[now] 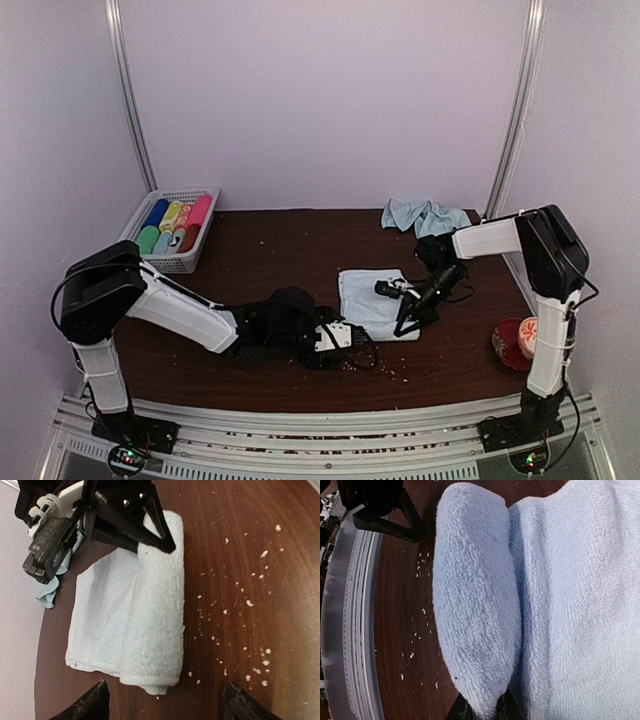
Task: Roll the towels
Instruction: Roll the towel at the center of the board.
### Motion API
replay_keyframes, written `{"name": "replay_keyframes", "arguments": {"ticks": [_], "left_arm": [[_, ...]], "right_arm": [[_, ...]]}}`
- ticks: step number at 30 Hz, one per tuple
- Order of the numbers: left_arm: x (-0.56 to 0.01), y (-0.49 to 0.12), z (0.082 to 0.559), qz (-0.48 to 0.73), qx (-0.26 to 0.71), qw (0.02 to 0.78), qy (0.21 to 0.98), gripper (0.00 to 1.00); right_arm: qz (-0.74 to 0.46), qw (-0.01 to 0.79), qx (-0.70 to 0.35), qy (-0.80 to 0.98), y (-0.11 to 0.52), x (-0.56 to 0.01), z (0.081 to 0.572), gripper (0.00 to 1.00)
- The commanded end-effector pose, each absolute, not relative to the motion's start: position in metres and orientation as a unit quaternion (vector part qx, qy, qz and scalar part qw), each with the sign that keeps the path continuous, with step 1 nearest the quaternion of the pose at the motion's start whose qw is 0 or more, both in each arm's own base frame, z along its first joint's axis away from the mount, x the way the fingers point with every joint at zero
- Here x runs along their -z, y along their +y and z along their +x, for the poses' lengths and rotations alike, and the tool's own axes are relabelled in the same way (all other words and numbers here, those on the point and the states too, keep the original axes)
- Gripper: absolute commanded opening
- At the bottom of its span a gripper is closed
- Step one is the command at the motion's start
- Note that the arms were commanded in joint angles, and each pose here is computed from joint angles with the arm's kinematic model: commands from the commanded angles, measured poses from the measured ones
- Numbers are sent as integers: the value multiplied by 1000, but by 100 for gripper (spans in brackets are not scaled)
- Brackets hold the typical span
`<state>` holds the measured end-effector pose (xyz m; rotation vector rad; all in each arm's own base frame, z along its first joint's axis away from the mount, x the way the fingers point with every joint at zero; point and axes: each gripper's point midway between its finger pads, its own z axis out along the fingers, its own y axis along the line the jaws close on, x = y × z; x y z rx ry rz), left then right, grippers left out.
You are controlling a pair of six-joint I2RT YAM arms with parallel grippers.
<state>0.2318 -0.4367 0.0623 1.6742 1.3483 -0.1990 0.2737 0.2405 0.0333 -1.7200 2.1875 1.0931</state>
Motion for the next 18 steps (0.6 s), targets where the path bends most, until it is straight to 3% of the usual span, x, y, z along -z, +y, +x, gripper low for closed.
{"name": "replay_keyframes", "arguments": {"ticks": [1,11,16,18], "left_arm": [[-78,-455,256,678,10,528,511,78],[-60,-476,246,708,-1,530,467,77],[-47,-477,254,724,-34,523,449,68],[-41,-475,257,726,-35,516,453,59]], "right_arm": [[-541,11,-386,747,228,-29,259,13],[-521,-21,-391,759,225,-16,260,13],[-515,-28,-389,764,224,-11,263,13],[-513,-37,-391,763,224,-7,262,13]]}}
